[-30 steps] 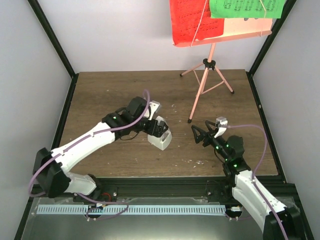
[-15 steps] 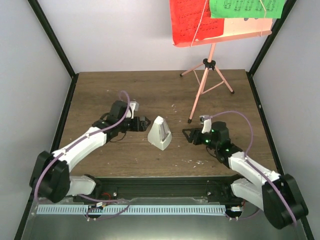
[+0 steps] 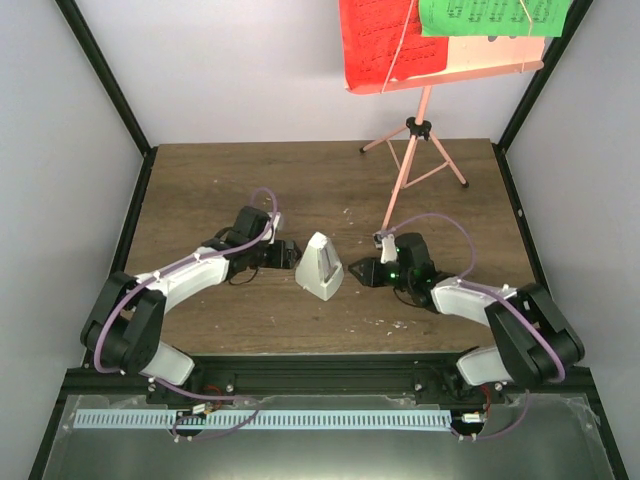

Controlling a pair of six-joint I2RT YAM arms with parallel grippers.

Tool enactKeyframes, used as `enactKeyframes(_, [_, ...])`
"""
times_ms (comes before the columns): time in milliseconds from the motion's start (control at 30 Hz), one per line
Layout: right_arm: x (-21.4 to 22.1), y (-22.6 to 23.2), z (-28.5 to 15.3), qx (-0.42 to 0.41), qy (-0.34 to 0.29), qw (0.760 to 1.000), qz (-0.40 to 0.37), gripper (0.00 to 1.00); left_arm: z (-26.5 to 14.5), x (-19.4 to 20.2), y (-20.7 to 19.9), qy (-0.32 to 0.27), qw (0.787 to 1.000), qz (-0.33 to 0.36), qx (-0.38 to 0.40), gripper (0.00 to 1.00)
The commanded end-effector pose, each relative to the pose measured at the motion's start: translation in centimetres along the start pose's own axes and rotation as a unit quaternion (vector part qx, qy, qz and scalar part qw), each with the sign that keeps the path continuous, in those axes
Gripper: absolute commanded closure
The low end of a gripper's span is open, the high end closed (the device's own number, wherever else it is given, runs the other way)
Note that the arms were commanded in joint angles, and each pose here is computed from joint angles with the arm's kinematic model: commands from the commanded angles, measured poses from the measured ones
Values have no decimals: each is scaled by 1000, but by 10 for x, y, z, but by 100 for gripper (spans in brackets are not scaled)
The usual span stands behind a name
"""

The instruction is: Pack up the instrument practice props

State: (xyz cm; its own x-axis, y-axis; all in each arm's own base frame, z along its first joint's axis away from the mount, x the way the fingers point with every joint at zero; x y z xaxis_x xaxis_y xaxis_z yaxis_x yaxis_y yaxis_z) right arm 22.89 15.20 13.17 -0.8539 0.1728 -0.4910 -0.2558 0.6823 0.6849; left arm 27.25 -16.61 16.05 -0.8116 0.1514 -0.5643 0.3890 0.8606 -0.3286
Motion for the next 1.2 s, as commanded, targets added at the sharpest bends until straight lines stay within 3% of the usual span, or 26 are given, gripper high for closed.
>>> enactKeyframes(0, [-20, 18, 11, -43, 1, 999, -30, 60, 2, 3, 0, -9, 1000, 15, 13, 19])
enactKeyframes(300, [-38, 24, 26, -48, -7, 998, -40, 58, -3, 37, -6, 0, 999, -1, 46, 20])
enactKeyframes(533, [-38, 19, 10, 8, -64, 997, -42, 44, -7, 47, -17, 2, 998, 19, 57, 20])
enactKeyframes(667, [-27, 13, 3, 18, -63, 997, -33, 40, -11, 48, -20, -1, 998, 26, 59, 20])
enactKeyframes(767, [-19, 9, -3, 26, -61, 997, -27, 39, -26, 40, -24, -11, 998, 36, 45, 22])
enactKeyframes(833, [-15, 9, -9, 26, -65, 997, -31, 39, -57, 23, -39, -45, 996, 66, 48, 22])
enactKeyframes(933, [-12, 11, -21, 26, -87, 995, -49, 34, -109, 0, -61, -110, 984, 118, 72, 20])
enactKeyframes(1000, [-11, 13, -29, 21, -107, 992, -65, 31, -137, -10, -73, -148, 968, 173, 101, 14])
enactKeyframes(1100, [-11, 16, -38, 13, -131, 988, -80, 24, -150, -10, -91, -142, 925, 300, 187, 2])
enactKeyframes(1167, [-10, 19, -42, 3, -138, 987, -84, 21, -142, -10, -92, -124, 911, 340, 198, 0])
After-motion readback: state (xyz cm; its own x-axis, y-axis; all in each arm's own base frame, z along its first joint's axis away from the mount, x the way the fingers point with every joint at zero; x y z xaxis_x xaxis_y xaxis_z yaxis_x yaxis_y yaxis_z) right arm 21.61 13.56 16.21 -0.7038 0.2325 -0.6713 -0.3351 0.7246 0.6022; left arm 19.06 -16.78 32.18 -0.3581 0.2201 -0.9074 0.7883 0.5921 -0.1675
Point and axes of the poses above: each gripper's point midway between its finger pads, its own z axis out along the fingers, its own y axis along the line the jaws close on, x = y × z, the point moved 10 cm from there along -z, back along the fingers, and after that the axes turned 8 degrees about z, right-handed, at the moved point
